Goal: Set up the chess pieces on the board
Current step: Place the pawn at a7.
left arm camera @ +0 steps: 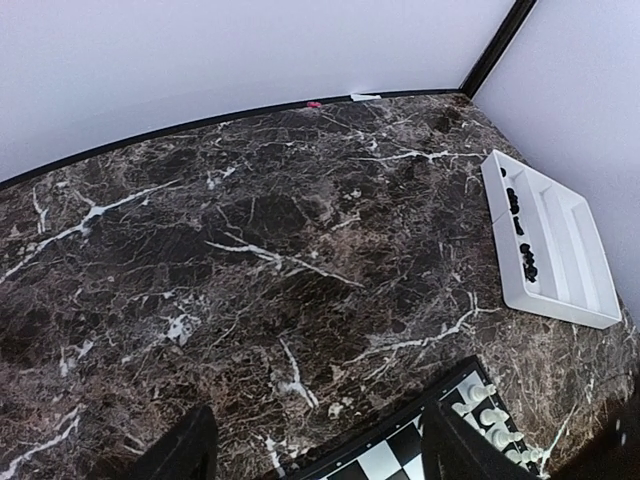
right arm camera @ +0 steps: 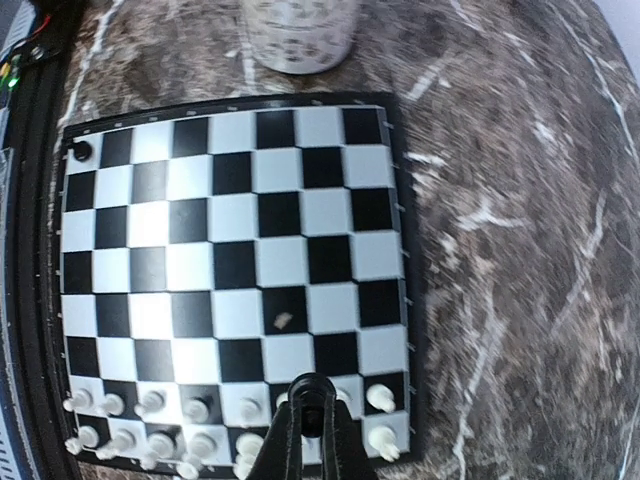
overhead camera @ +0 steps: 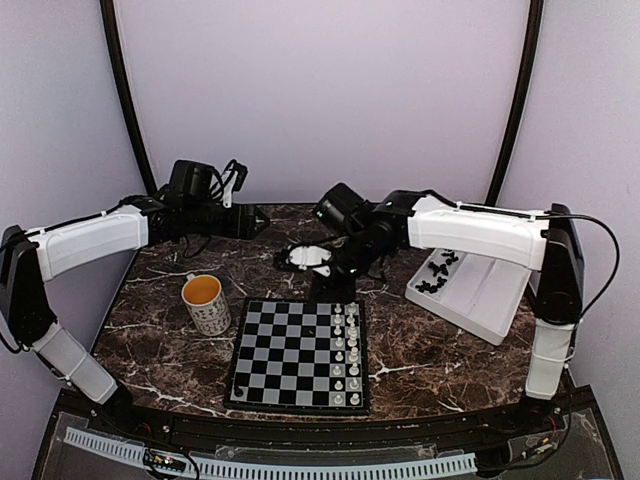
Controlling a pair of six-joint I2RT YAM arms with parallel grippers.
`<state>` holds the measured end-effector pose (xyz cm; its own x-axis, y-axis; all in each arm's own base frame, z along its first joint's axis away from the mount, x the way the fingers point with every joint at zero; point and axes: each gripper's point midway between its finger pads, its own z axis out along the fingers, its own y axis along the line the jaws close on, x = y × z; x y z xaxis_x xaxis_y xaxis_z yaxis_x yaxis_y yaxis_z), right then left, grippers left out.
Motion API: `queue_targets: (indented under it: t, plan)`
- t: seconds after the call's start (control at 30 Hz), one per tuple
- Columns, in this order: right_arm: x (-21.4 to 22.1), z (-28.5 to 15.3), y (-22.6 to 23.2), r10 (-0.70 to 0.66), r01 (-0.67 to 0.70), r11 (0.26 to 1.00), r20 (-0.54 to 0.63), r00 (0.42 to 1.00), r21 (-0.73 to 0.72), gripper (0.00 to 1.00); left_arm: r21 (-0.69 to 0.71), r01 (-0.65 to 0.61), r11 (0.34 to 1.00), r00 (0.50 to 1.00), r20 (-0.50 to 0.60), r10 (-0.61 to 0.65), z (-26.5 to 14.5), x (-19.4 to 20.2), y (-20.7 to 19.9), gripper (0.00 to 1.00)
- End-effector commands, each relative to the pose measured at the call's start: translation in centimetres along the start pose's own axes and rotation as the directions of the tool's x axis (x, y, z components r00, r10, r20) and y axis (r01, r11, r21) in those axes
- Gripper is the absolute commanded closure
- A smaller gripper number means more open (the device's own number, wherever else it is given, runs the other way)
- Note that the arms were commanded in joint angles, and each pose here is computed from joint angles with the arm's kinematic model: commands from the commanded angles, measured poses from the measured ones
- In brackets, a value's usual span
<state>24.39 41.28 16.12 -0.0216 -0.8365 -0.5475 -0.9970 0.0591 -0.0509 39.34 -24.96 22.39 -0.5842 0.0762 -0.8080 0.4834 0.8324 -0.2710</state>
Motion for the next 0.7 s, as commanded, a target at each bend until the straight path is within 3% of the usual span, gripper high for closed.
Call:
queue_targets:
  t: [0.0, 0.27, 0.53, 0.67]
  plan:
    - [-1.5, 4.0, 5.8, -0.151, 0.147, 0.984, -0.039, 0.988, -0.106, 1.00, -0.055, 0.001, 0.998, 0.999, 0.046, 0.002, -2.3, -1.0, 0.6, 0.27]
    - [-2.4, 9.4, 13.3, -0.334, 0.317, 0.928, -0.062, 0.940, -0.198, 1.00, -0.106, -0.038, 0.994, 0.999, 0.022, 0.041, -2.8, -0.5, 2.7, 0.27]
    - [-4.8, 12.3, 15.8, -0.362, 0.338, 0.909, -0.059, 0.930, -0.245, 1.00, -0.043, 0.078, 0.996, 0.997, 0.029, -0.076, -3.5, 0.0, 4.7, 0.27]
    - [-5.1, 13.0, 16.3, -0.367, 0.340, 0.906, -0.068, 0.928, -0.251, 1.00, -0.016, 0.066, 0.998, 0.996, 0.055, -0.065, -4.7, -0.9, 4.0, 0.27]
